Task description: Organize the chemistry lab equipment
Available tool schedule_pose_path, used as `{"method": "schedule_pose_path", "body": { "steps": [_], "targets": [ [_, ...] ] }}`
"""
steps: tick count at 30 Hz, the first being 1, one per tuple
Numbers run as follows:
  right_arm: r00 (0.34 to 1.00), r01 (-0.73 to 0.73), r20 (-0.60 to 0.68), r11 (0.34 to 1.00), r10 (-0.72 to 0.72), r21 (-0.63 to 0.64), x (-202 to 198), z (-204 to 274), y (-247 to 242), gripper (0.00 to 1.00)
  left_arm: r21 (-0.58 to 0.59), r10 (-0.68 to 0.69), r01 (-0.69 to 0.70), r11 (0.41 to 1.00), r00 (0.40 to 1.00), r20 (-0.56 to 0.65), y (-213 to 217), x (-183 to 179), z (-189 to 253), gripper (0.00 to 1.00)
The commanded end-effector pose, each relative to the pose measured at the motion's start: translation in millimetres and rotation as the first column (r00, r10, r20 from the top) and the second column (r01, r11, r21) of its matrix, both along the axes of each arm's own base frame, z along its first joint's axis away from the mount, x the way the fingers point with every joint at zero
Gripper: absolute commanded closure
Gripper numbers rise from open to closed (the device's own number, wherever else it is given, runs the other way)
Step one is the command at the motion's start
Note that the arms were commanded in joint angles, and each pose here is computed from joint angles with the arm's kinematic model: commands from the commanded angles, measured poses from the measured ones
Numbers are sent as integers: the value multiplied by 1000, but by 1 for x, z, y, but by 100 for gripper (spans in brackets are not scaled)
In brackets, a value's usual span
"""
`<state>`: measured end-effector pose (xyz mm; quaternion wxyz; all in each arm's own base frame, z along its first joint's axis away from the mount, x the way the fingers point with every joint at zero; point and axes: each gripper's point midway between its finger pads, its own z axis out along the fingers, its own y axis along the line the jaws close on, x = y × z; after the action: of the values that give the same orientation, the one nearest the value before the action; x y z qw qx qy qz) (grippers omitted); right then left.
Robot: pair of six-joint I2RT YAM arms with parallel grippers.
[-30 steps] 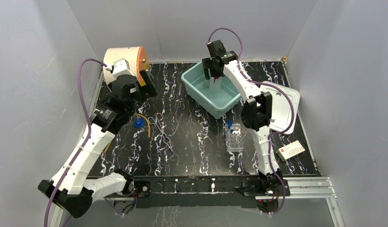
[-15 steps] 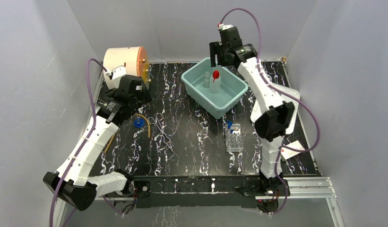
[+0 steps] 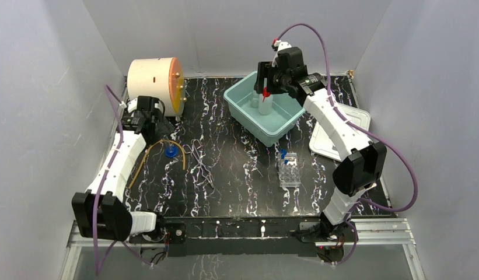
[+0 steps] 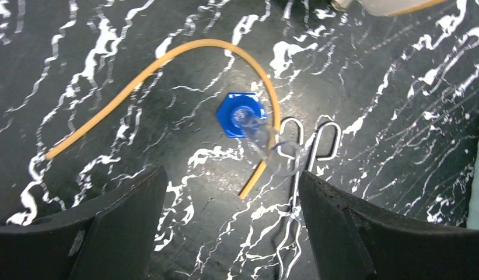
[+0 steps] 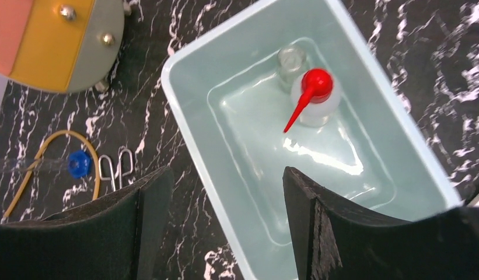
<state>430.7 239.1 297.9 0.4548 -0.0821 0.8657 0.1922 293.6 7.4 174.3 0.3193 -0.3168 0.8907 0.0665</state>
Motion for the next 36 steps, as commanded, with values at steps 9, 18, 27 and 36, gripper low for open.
{"method": "schedule_pose_path", "body": {
  "steps": [9,18,27,36],
  "targets": [
    [995,-92,49,990,87,105,-15,26,25,24,6,-154,154,988,988,20,-12,50,-12,25],
    [995,-93,55,990,88,102,-17,27,25,24,-2,-188,188,982,982,-10,-16,54,-18,63],
    [994,-107,47,989,102,106,-20,25,27,24,-4,-184,185,983,982,46,-17,53,15,77],
    [969,-241,86,963,232,124,-33,31,52,24,-147,-225,231,962,973,58,-42,35,47,82]
  ]
}}
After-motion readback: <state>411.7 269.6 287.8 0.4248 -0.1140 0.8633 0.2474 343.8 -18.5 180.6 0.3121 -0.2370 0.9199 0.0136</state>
